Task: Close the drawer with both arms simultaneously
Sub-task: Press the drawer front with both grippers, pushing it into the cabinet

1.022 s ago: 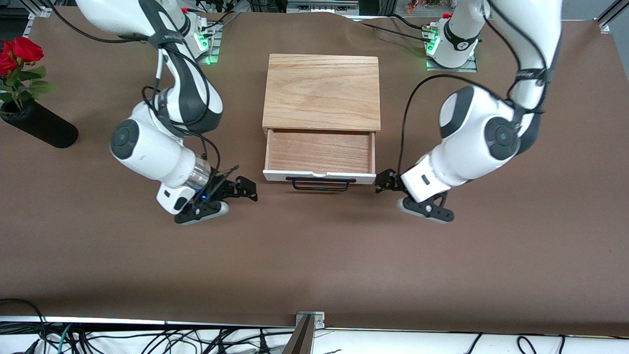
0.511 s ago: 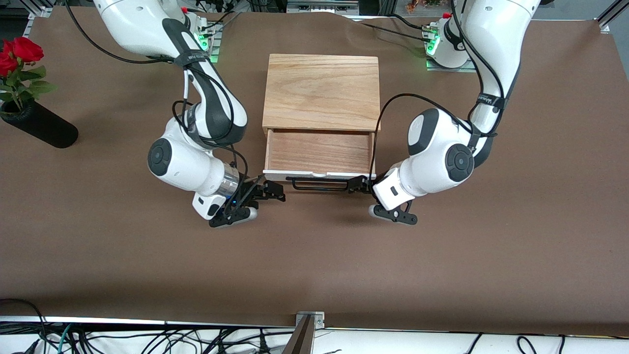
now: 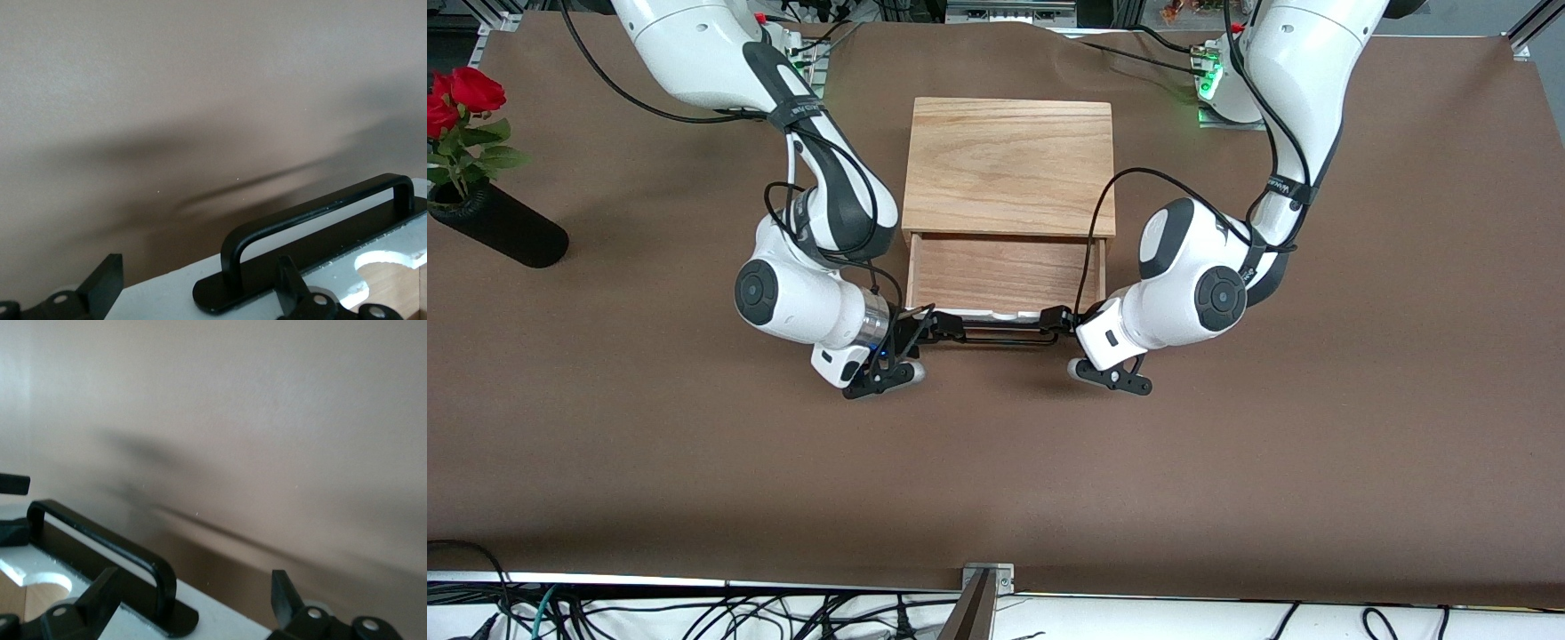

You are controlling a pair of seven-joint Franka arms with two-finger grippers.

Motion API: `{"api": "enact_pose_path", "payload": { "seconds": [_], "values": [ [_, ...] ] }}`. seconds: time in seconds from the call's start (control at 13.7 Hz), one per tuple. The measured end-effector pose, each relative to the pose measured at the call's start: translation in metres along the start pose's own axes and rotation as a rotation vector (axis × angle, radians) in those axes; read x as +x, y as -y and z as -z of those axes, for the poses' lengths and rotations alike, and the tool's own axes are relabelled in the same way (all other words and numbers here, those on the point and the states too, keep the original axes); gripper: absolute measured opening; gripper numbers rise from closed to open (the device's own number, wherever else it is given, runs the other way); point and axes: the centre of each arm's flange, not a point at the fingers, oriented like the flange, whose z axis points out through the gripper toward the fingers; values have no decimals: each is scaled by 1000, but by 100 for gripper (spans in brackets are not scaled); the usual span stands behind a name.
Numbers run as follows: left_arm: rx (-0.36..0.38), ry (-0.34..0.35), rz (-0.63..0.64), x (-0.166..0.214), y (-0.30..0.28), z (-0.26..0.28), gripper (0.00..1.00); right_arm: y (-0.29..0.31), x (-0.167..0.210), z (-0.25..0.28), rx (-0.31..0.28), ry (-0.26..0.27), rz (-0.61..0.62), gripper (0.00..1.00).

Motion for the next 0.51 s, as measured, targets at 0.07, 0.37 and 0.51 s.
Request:
{"api": "enact_pose_path", "payload": {
  "seconds": [0.07, 0.37, 0.51],
  "values": [
    [-1, 4, 2, 0, 0, 0, 100, 1, -3, -3, 1, 23, 0, 100],
    [-4, 29, 7, -2, 1, 0, 100, 2, -9, -8, 4, 80, -31, 100],
    [-7, 39, 8, -3, 0, -1, 100, 3, -11, -9, 4, 93, -36, 100]
  ]
}}
